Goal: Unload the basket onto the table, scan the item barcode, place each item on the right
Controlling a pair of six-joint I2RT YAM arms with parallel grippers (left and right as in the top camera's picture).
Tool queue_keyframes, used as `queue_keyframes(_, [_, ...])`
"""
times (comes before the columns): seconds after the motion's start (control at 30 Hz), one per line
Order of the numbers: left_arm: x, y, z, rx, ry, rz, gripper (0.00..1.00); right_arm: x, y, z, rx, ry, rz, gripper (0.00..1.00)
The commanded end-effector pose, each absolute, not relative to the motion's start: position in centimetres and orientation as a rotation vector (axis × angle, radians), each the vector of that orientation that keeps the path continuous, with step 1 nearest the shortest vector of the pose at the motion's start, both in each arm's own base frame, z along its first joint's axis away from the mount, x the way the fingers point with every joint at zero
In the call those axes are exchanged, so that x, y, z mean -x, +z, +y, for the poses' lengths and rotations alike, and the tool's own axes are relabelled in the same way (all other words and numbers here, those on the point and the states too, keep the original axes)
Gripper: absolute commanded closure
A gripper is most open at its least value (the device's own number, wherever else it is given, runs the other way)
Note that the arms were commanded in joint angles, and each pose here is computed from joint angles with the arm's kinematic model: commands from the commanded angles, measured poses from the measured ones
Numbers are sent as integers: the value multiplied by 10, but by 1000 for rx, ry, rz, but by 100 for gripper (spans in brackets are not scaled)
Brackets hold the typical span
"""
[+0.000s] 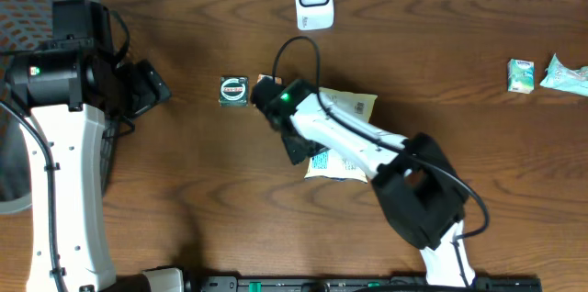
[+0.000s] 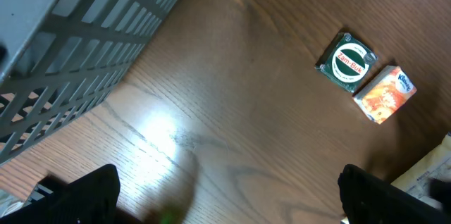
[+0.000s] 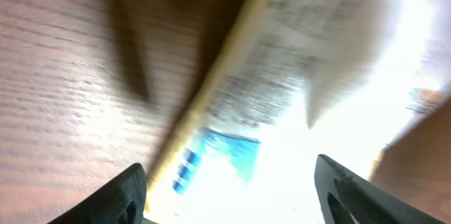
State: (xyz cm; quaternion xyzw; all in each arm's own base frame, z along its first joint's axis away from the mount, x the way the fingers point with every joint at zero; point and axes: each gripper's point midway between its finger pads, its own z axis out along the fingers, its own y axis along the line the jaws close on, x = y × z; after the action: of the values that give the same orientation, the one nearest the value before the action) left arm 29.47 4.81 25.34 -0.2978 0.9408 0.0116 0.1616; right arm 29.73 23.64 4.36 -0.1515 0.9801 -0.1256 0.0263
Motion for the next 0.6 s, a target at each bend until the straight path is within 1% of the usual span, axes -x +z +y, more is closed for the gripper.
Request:
queue_keyframes(0.0, [-294,250,50,864,44,2694,2,-320,96,221,314,-287,2960,23])
queue_keyframes(0.1, [-294,250,50,864,44,2694,2,-328,105,198,210,-235,3002,8])
queue_keyframes(0.2, [-294,250,50,864,44,2694,2,-327,100,187,228,-65,3107,1])
queue_keyframes(0.3, [-294,250,50,864,44,2694,2,-319,87,182,310,177,3198,1])
queue_keyframes(0.37, [-294,250,50,864,44,2694,2,-318,79,180,322,253,3210,1])
queue_keyframes(0.57, [-294,250,50,864,44,2694,2,-319,48,177,184,625,3205,1])
